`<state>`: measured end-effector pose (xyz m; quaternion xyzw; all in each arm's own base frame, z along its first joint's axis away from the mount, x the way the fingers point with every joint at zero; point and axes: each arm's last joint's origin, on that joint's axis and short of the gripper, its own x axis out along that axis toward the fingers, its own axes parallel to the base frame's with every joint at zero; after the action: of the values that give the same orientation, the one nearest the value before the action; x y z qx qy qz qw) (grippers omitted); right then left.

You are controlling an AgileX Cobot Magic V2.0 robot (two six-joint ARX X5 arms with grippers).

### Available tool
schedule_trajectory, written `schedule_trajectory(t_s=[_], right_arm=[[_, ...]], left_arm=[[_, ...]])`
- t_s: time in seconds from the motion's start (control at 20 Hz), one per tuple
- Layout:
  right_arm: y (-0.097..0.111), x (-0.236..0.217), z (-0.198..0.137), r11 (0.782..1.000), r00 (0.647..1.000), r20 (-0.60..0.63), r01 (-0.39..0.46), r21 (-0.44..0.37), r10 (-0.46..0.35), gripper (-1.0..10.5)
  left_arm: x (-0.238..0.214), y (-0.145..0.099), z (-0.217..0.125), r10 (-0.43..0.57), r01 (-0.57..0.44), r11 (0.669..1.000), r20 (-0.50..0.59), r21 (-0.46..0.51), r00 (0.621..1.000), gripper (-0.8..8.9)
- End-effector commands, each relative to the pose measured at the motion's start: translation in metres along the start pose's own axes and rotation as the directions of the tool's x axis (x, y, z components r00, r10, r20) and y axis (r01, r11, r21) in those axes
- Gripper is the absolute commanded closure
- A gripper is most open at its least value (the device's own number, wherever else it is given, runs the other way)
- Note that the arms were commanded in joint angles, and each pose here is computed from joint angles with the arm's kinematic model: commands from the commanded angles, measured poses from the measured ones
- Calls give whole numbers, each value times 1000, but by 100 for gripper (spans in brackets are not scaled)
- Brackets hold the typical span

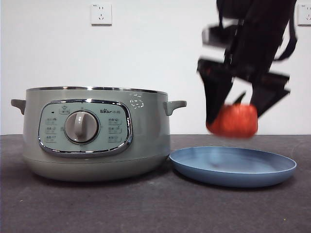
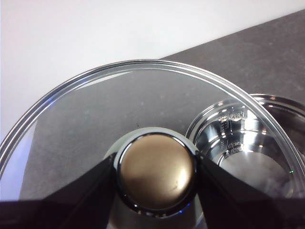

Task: Take the pumpkin out from the steamer,put the pumpkin in the blue plate,close the lid

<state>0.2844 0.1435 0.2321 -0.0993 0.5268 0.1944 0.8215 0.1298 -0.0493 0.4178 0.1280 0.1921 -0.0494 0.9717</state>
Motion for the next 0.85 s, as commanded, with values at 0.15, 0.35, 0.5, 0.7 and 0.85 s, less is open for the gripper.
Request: schedule_trajectory(t_s=[0.15,0.35,0.5,0.7,0.85], right_arm=[[-1,38,-3,1000,995,-99,4,10,-3,938],[-1,49,-3,1000,994,-106,7,10,-6,778],[-2,52,-3,1000,994,-109,5,-12,-6,778],[-1,52,-3,1000,993,-114,3,-15,-4,647],[-2,52,-4,999,992,-123,1,-36,-5,530]], left_arm=[[3,0,7,7,-6,1000,39,-10,999,826],[10,-3,8,4,-4,1000,20,-2,1000,826],[14,-5,8,3,-3,1000,13,0,1000,826],[18,-6,9,2,-2,1000,1,5,1000,826],[21,-7,10,2,-2,1000,1,5,1000,826]])
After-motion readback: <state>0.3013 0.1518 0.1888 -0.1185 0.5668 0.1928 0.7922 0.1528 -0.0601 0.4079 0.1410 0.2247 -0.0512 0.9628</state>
